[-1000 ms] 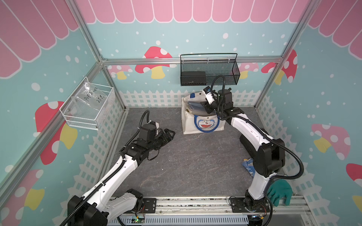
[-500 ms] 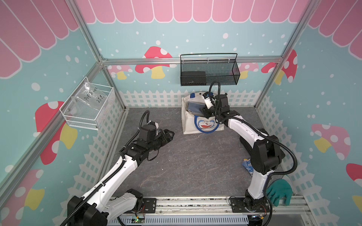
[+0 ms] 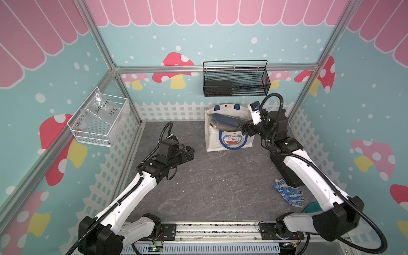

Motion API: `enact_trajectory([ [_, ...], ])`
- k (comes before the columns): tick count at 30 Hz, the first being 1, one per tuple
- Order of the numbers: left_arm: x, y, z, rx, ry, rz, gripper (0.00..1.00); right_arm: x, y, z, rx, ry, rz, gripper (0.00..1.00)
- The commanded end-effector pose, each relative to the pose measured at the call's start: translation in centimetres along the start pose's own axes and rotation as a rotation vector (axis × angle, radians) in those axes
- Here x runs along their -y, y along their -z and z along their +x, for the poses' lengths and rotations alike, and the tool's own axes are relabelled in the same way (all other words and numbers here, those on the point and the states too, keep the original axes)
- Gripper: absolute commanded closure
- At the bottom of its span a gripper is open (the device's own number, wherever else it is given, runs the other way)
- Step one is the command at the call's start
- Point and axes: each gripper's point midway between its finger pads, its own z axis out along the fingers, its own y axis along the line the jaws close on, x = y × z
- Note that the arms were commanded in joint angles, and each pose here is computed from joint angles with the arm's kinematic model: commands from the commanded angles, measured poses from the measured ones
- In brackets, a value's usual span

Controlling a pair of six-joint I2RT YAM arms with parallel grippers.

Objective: Put the pencil pouch into the canvas bag
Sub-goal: Place the pencil pouch in the canvas bag, then reset both arms

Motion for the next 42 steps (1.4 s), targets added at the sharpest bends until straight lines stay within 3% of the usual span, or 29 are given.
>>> enact_trajectory([
  [1,-2.7,0.4,-2.1,0.104,-0.027,-0.136,0.01,2.1,3.8,2.6,-0.002,-0.064,0.141,0.02],
  [6,-4.9,-0.2,-2.8,0.184,0.036,-0.189,0.01,4.6,8.2,9.5,-0.019,-0.164,0.335,0.01],
  [11,-6.5,-0.6,-3.5,0.232,-0.062,-0.281,0.01,5.9,9.7,15.9,-0.015,-0.243,0.467,0.01],
  [14,-6.3,-0.8,-4.1,0.282,-0.173,-0.274,0.01,6.5,9.4,18.8,-0.004,-0.236,0.513,0.01],
  [20,-8.4,-1.0,-4.4,0.377,-0.346,-0.375,0.01,8.0,8.0,22.9,-0.044,-0.149,0.599,0.01],
  [26,-11.2,-1.8,-4.6,0.467,-0.347,-0.405,0.01,9.1,7.1,26.7,-0.055,-0.171,0.619,0.01],
  [30,-13.2,-3.5,-5.0,0.514,-0.325,-0.419,0.01,9.4,5.3,25.8,-0.016,-0.108,0.577,0.01],
  [35,-15.2,-5.7,-4.6,0.490,-0.349,-0.477,0.01,11.0,2.8,27.0,-0.117,-0.112,0.572,0.01],
  [42,-15.5,-7.5,-5.3,0.538,-0.377,-0.393,0.01,11.9,2.2,25.8,-0.009,-0.135,0.557,0.01],
])
